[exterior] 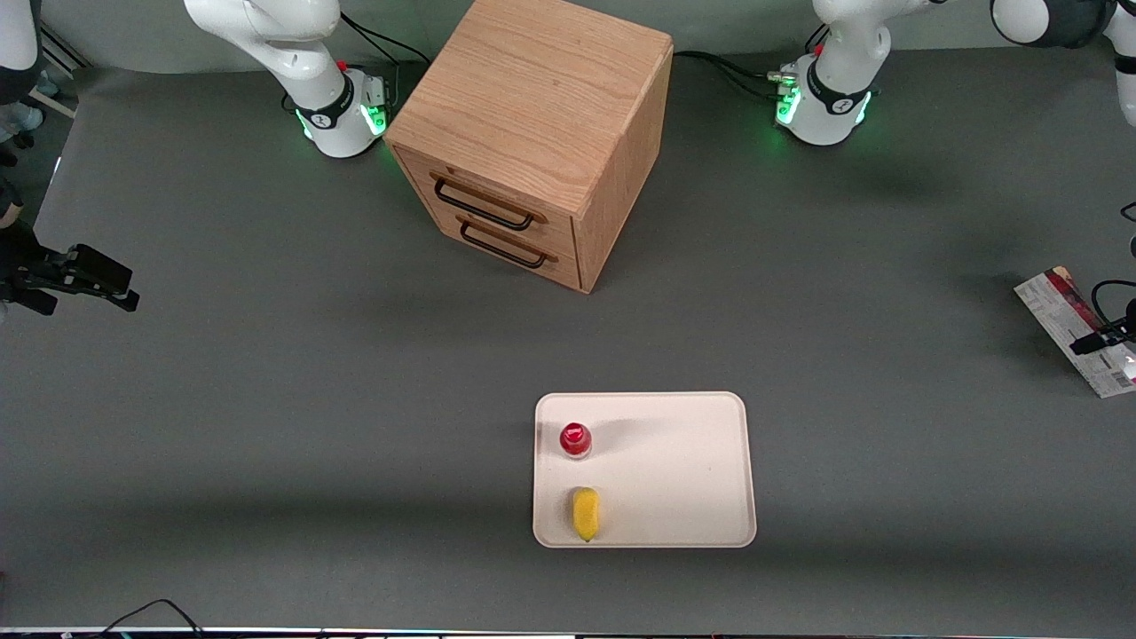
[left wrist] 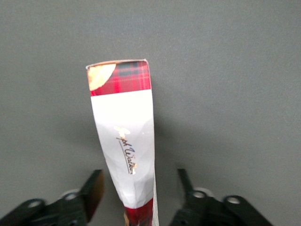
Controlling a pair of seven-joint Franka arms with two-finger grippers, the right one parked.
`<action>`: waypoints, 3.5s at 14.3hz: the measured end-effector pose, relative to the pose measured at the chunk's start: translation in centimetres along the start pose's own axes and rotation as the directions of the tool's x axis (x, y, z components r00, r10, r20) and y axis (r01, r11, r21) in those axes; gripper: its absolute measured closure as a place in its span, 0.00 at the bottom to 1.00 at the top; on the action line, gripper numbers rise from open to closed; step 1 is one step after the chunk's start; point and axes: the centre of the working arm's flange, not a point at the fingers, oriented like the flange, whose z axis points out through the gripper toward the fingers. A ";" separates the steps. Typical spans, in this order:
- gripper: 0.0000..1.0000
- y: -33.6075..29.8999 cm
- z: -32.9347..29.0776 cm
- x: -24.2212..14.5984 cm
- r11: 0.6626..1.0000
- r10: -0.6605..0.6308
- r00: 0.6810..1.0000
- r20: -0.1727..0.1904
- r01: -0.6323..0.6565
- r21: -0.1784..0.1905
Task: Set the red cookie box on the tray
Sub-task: 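Lift the held box with the left gripper and carry it toward the tray, then lower the box onto the tray beside the apple with the left gripper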
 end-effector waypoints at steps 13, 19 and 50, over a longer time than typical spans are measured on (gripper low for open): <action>0.94 5.2 -8.5 2.5 0.988 0.151 0.986 -0.070 -0.154 -0.034; 0.94 18.0 -22.2 7.6 0.918 0.394 0.915 -0.088 -0.396 -0.003; 0.94 67.9 -4.4 -6.7 0.943 0.322 0.940 -0.111 -0.329 -0.048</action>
